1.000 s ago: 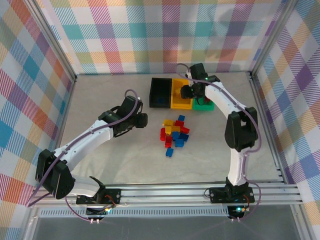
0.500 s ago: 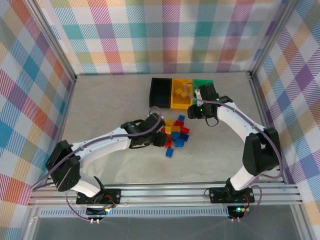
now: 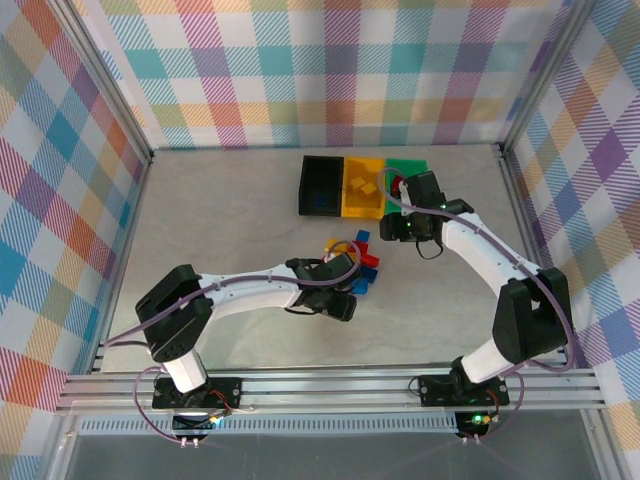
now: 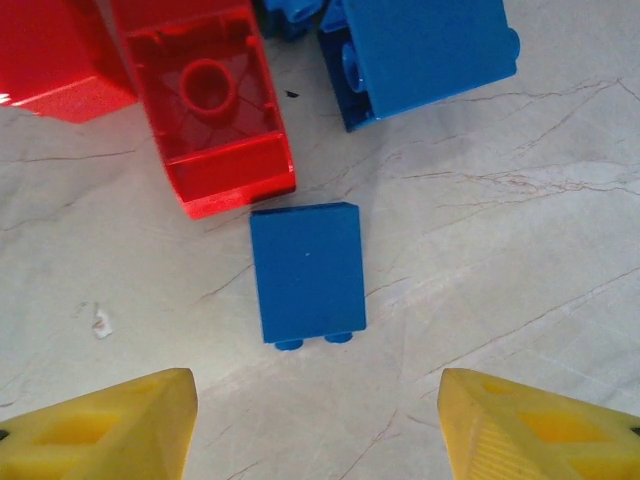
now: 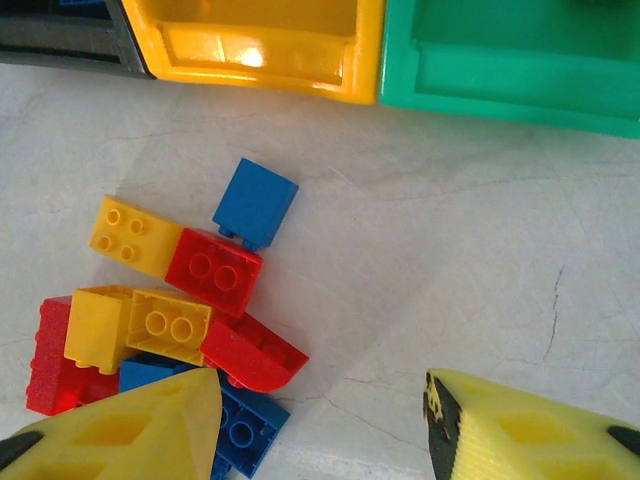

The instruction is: Sort the legos into containers by color

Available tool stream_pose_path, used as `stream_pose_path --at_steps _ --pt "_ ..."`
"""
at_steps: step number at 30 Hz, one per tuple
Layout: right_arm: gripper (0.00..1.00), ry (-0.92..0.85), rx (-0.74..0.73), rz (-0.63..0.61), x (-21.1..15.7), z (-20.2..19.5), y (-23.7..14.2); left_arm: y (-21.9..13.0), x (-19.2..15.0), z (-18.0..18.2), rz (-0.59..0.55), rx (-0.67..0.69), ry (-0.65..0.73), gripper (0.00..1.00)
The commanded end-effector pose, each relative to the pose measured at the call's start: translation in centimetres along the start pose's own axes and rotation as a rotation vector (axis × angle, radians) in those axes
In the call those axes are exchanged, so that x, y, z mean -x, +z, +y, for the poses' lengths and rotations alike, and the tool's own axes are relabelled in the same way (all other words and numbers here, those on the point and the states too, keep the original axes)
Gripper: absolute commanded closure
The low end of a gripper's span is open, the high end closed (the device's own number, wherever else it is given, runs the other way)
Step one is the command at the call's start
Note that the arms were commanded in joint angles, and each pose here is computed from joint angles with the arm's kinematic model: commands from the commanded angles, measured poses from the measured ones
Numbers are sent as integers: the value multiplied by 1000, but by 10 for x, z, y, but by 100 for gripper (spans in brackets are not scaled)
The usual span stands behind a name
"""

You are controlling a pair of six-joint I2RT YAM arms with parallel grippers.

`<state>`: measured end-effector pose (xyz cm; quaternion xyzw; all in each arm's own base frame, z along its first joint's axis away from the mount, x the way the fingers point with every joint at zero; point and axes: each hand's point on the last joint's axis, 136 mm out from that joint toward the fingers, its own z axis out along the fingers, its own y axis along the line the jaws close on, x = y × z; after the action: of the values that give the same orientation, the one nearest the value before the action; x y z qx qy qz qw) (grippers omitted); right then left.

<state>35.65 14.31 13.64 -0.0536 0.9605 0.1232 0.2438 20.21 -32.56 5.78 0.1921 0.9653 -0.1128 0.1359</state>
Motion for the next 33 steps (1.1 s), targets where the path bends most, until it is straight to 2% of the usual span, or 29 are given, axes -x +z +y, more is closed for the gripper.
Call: stream_pose_path --at_steps 1,18,25,33 --pt "44 20 -2 -29 2 -3 -10 6 7 -12 17 -11 1 36" --pt "42 27 -34 -65 -7 -16 -34 32 6 1 72 107 12 42" --pt "43 29 -36 -83 -7 -17 -42 35 4 5 75 118 7 57" --pt "42 29 -38 -93 -8 -18 -48 22 7 4 55 110 12 66"
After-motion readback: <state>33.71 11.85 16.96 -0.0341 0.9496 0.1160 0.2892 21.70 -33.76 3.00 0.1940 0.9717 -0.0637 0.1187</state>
